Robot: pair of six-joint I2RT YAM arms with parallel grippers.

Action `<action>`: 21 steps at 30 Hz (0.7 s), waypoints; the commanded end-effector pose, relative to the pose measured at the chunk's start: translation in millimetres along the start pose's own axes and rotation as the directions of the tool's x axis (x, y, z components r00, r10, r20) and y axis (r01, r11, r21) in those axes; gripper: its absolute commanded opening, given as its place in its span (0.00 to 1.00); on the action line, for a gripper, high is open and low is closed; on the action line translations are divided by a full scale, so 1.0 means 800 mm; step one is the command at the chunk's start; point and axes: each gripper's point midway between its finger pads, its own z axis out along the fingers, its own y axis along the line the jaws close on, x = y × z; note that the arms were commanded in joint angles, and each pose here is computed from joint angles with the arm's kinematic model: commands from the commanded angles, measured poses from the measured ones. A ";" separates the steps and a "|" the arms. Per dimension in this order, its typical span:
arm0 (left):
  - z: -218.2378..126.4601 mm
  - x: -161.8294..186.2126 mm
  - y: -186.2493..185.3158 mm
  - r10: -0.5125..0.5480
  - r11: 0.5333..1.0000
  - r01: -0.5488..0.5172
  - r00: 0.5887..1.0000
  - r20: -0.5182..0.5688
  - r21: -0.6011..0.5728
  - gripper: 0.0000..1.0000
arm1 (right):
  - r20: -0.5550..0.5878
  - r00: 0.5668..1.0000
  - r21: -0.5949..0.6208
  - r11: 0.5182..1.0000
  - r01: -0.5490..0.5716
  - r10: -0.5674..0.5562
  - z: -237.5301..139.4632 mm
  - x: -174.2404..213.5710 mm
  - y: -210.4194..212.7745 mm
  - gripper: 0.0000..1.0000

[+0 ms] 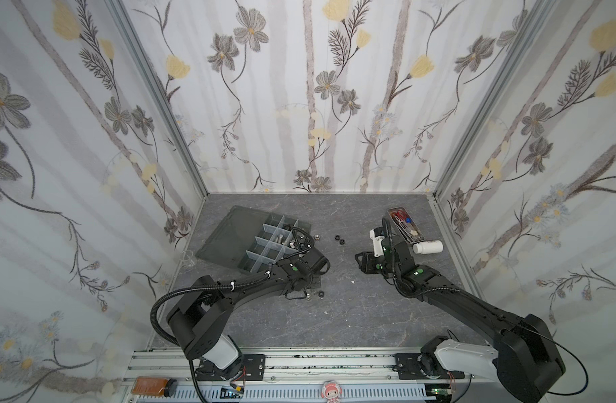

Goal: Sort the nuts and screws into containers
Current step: 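Close the left gripper on a silver hex nut and lift it over the box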

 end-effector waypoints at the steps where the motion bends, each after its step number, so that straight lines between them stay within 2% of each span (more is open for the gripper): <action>1: -0.015 -0.013 0.010 -0.006 1.000 0.007 1.000 0.026 -0.024 0.23 | 0.027 1.000 -0.030 1.000 -0.001 0.002 -0.003 -0.010 0.009 0.48; 11: -0.039 -0.056 0.089 -0.129 0.990 0.132 0.989 0.076 -0.043 0.23 | 0.010 1.000 -0.062 0.998 0.001 0.000 -0.001 -0.006 0.017 0.48; 21: -0.019 -0.065 0.151 -0.211 0.972 0.217 0.975 0.067 -0.094 0.23 | -0.016 0.999 -0.098 0.994 0.037 -0.039 0.007 0.003 0.041 0.48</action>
